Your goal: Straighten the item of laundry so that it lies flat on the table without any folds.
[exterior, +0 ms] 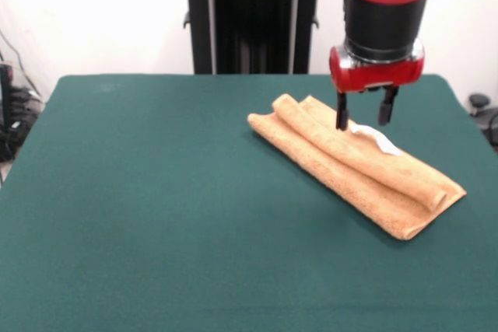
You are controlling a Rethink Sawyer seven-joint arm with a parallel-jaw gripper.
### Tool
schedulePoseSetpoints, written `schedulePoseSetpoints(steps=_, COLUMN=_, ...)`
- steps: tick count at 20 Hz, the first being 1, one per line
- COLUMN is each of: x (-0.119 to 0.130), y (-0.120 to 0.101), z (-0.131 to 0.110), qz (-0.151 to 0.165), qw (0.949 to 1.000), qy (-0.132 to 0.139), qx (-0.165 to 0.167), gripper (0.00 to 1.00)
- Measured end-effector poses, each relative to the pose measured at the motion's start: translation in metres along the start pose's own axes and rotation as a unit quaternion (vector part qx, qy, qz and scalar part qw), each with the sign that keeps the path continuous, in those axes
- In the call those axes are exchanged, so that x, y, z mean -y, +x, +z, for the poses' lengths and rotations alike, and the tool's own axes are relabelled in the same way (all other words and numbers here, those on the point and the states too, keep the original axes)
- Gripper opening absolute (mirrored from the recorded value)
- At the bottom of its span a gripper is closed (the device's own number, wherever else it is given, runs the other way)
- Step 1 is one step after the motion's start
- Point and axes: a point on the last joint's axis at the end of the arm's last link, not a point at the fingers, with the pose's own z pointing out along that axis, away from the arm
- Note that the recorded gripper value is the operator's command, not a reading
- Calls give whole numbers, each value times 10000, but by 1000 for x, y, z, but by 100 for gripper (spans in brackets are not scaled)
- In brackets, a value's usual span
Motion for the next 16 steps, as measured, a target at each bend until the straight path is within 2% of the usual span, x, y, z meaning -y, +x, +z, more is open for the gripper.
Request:
schedulePoseSetpoints(steps=5, x=-7, y=0, z=21, qz=-24, qw=10000, qy=-5, qx=86, gripper=100)
schedulePoseSetpoints(steps=10, x=-27, y=6, z=62, qz=-138, qw=9998, qy=-2, qx=169, gripper=100)
schedulePoseSetpoints(steps=16, x=-36, y=20, z=107, qz=-157, qw=9999, qy=-29, qx=67, gripper=100)
